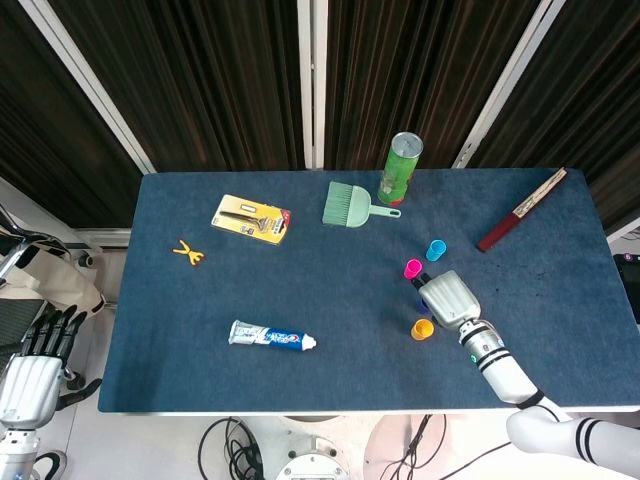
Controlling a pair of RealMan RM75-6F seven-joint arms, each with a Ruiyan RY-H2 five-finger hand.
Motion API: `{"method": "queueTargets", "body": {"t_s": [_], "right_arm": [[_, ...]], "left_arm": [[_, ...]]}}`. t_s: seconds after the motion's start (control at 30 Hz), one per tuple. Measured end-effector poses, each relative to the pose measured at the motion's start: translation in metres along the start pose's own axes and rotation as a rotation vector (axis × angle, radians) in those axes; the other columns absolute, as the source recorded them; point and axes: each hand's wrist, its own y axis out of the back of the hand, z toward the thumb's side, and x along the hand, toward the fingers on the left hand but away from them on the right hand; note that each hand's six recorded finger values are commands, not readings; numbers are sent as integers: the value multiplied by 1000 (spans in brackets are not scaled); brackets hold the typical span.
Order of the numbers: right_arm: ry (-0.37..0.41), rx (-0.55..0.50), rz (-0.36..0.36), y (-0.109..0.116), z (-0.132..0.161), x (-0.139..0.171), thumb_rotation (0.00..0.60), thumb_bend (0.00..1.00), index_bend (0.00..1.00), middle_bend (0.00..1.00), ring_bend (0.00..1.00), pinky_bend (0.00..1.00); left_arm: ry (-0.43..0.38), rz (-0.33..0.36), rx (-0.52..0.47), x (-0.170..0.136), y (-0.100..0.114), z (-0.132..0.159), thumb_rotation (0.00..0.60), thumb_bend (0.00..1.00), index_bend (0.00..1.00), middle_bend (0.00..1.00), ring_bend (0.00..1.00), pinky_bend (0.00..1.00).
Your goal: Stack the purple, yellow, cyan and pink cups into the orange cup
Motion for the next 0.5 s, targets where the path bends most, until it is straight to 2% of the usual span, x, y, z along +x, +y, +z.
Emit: {"method": "queueTargets", "body": {"t_s": [0.17,0.5], "right_arm": [[1,-6,8,-5,3,-4,600,101,392,416,829,936],[1,4,4,-9,6,-8,600,108,409,450,829,936]], "left_arm": [[0,6,-4,0,0,-1,600,21,32,0,0,0],[-5,6,-1,2,0,0,600,22,32,0,0,0]]}}
